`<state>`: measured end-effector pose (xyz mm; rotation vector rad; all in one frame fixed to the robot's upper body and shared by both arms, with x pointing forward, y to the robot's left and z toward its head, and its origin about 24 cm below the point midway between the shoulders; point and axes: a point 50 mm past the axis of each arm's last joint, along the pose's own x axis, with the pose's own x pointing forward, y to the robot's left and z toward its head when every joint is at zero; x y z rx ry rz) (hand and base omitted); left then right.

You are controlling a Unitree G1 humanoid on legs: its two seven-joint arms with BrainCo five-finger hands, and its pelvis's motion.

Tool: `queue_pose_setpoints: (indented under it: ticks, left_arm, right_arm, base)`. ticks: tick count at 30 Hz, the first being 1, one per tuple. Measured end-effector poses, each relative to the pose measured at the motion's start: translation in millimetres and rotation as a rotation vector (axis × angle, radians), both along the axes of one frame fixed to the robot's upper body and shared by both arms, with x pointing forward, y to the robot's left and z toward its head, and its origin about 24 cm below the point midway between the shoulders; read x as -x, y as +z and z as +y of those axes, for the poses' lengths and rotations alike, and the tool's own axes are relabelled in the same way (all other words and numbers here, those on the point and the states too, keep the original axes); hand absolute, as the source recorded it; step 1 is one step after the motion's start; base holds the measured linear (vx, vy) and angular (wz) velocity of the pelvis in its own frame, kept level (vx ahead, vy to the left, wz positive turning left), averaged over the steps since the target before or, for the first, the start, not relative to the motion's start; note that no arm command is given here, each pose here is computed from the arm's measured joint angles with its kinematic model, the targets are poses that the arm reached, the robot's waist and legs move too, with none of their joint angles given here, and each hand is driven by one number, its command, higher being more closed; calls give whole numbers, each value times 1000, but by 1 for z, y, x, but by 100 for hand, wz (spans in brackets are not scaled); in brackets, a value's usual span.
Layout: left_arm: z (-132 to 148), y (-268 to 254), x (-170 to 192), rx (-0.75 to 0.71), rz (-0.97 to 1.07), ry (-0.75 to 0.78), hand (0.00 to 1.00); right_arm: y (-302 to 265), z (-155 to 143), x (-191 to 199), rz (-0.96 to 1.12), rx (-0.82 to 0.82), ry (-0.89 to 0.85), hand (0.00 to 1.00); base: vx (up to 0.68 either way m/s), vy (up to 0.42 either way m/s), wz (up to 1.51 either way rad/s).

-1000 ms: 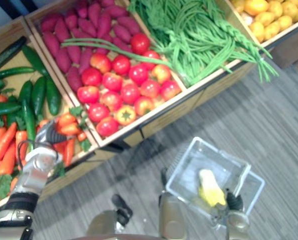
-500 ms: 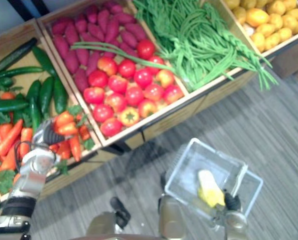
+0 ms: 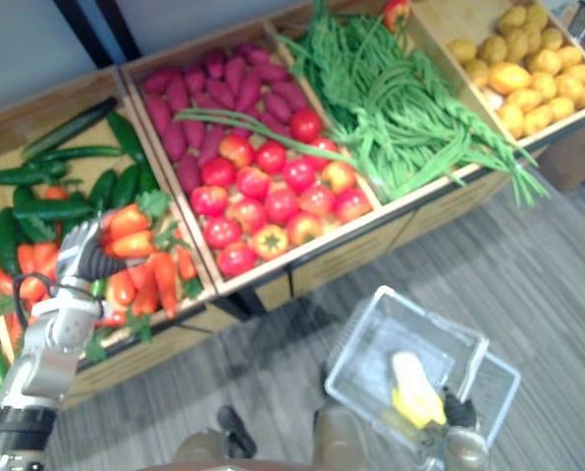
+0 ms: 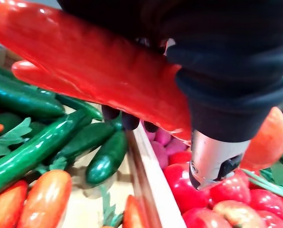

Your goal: Pick vegetable in the basket

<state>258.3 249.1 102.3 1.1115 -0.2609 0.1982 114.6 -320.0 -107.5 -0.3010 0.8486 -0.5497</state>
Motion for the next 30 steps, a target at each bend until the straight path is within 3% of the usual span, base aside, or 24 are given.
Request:
queue_pose_setpoints:
  ticks: [7,14,23,30]
  left_arm:
    - [-36,10,6,-123,36,-322,100]
    - [-75,7,16,-135,76,-565,100]
    - [-141,24,33,-151,16,-949,100]
    - [-181,20,51,-127,67,-1210,100]
  right_arm:
    - [44,-61,-15,68,234,148,100]
    - [103,-82,-61,70,520,439,100]
    - [172,-35,-122,-120,818,844,100]
    - [206,25,-144,-298,959,1217,100]
  base:
    - [-26,13,-22]
    - [-50,4,-80]
    - [1,10,-92]
    - [-1,-7,-34]
